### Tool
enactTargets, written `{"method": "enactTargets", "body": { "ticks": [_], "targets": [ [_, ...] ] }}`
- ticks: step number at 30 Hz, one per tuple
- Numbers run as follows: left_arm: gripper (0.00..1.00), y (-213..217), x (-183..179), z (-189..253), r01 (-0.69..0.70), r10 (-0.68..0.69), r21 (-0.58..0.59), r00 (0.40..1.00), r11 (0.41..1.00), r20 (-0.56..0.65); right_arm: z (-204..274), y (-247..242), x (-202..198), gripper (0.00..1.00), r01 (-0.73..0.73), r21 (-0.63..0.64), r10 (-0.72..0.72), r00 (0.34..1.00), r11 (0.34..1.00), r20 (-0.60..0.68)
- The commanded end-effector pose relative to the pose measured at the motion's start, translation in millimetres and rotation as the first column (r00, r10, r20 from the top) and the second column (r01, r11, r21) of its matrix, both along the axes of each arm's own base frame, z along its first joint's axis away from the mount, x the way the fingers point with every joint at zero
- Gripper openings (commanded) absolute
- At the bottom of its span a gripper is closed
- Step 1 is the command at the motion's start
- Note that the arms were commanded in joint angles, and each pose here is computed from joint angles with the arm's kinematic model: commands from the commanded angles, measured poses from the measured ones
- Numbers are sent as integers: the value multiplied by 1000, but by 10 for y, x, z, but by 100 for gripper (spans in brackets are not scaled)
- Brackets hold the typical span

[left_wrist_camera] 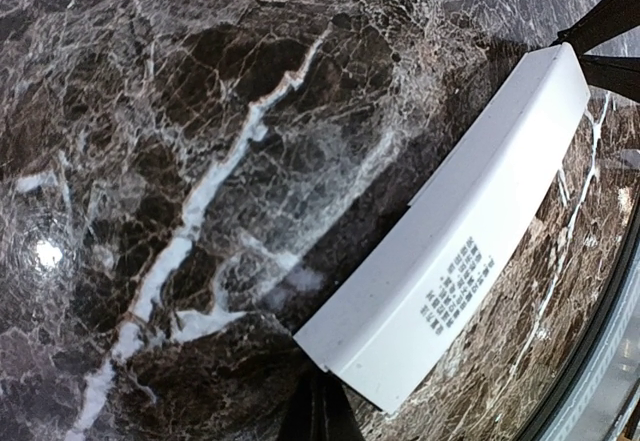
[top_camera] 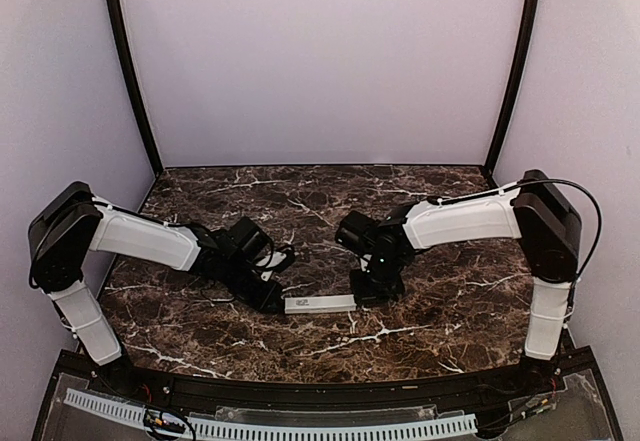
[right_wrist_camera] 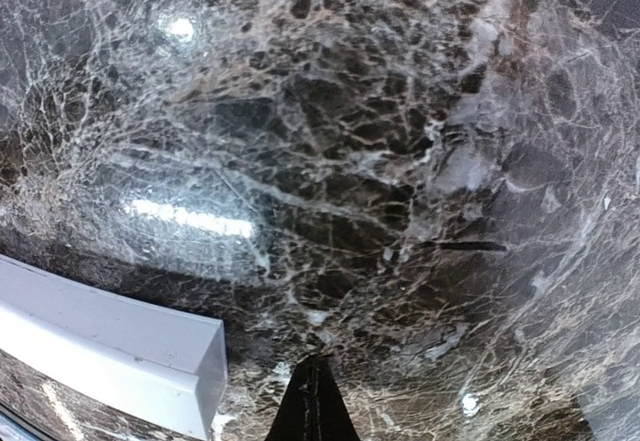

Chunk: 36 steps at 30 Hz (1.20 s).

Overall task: Load the batteries into the remote control
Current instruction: Press the battery cover onto the remote control.

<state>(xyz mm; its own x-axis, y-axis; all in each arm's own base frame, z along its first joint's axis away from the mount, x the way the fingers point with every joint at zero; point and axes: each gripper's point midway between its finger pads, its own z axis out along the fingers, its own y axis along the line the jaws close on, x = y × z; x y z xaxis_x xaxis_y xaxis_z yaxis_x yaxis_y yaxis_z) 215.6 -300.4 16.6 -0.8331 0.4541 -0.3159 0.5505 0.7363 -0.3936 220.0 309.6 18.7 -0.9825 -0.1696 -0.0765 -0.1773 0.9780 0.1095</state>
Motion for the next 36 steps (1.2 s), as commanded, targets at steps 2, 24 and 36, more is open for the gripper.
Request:
{"method": "enactTargets", "body": {
  "ticks": [2,24,36],
  "targets": [
    [0,285,-174,-266,-22,30,115,997,993,-70,35,-54,14,0,21,-49,-20,1000,999,24],
    [0,280,-164,-260,-23,31,105,997,994,-73,259,-10,58,0,17,-40,-14,997,999,70],
    [0,311,-157,-270,-56,64,87,994,995,-93,181,386,38,0,-52,13,51,997,999,50]
  ]
}}
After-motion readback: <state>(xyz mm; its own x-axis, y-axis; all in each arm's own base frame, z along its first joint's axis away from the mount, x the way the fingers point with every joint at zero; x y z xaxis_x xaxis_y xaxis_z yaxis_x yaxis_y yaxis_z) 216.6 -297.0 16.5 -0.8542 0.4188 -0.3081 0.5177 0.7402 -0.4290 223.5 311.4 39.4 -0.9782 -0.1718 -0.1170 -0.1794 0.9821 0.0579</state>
